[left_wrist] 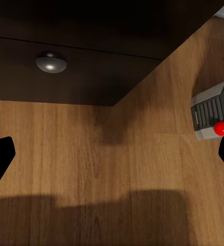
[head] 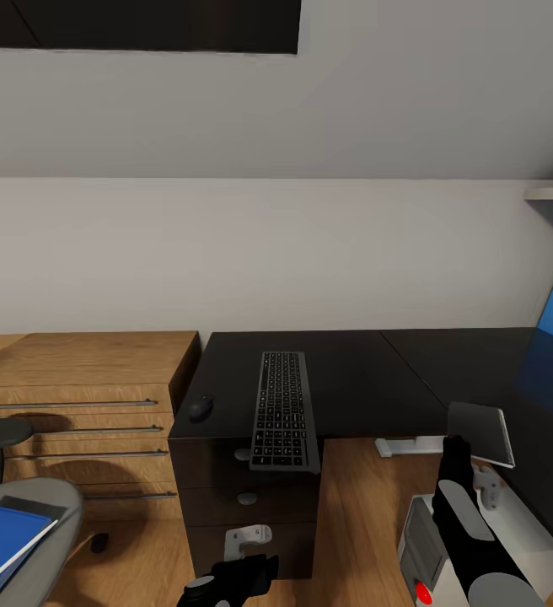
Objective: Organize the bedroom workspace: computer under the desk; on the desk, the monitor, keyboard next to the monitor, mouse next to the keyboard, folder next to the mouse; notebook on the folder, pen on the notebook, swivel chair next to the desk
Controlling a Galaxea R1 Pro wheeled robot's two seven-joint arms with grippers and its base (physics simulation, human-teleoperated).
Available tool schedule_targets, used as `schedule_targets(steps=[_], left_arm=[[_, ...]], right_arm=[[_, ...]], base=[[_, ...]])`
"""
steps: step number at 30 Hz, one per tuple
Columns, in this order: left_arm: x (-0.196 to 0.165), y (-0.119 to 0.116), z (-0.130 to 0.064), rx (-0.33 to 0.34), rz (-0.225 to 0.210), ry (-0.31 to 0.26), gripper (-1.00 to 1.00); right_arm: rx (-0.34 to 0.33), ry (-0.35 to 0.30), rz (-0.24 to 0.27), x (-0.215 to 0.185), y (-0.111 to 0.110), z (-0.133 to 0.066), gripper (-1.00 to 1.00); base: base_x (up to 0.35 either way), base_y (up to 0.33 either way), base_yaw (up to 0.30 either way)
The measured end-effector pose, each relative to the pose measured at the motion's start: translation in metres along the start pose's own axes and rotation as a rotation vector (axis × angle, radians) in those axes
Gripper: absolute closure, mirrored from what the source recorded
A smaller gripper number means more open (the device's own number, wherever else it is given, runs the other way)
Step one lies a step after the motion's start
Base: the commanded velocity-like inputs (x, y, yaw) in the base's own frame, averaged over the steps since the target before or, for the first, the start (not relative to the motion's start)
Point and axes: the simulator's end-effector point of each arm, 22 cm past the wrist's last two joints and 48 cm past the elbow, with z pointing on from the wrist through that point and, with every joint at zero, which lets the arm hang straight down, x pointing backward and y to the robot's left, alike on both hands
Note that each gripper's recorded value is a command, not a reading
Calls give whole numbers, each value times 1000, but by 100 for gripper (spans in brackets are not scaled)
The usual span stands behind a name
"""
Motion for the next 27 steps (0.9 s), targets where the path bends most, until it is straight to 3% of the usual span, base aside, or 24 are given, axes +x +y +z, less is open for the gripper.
schedule_targets(steps=[5, 15, 27], left_arm=[[0, 0, 0, 1, 0, 0, -100], [0, 0, 0, 1, 0, 0, -100], [0, 0, 0, 1, 0, 0, -100]], right_arm=[[0, 11, 0, 3, 0, 0, 100], [-16, 131, -11, 32, 6, -4, 100], [-26, 174, -22, 53, 9, -13, 100]], base=[[0, 0, 0], [0, 0, 0], [0, 0, 0]])
